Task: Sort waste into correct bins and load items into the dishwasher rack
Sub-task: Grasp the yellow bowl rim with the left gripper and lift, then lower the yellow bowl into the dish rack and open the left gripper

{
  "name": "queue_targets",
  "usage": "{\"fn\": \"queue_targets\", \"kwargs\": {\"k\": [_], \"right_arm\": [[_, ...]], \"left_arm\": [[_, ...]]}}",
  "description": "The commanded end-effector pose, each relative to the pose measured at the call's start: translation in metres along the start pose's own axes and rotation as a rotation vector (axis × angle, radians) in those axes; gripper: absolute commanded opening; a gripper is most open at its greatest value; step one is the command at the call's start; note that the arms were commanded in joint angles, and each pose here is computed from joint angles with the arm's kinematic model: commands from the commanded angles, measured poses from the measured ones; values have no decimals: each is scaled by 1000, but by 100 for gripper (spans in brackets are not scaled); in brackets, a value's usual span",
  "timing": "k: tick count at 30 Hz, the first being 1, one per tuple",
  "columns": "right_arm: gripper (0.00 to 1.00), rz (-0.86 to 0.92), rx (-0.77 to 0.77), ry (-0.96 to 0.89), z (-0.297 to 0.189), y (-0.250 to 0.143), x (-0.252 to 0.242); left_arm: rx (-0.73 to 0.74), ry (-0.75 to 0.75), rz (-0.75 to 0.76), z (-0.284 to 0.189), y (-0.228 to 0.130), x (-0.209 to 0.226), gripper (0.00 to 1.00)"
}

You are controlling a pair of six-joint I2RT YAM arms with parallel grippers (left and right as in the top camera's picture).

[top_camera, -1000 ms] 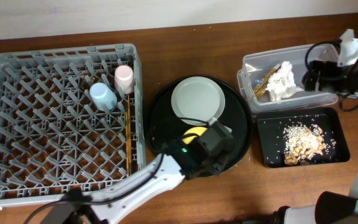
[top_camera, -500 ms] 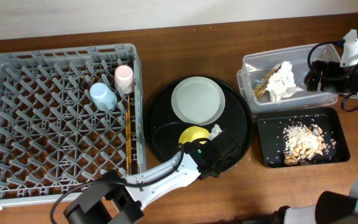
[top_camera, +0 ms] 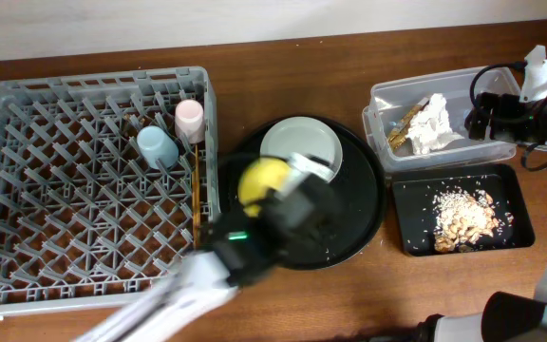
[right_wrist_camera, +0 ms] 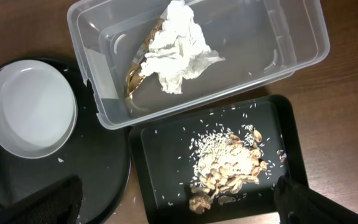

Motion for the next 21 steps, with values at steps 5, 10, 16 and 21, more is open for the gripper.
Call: {"fn": "queue_targets", "kwargs": {"k": [5, 10, 16, 21], "right_arm": [[99, 10, -24, -11, -6, 3, -2], [99, 10, -24, -11, -6, 3, -2], [99, 10, -24, -11, -6, 3, -2], [99, 10, -24, -11, -6, 3, -2]], "left_arm": [[-259, -337, -231, -136, 7, 117, 0], [-314, -774, -296, -132, 1, 151, 0], [-270, -1061, -517, -59, -2, 195, 0], [-222, -1106, -624, -10, -16, 216, 0]]}}
Point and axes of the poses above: each gripper's point midway between its finger pads, its own z axis out along the fingers, its own x axis along the line the jaws close on, y = z × x, the point moved 7 cm from there along -z, back along the fingers, and after that the axes turned 7 degrees about z, right-handed, at the moved point
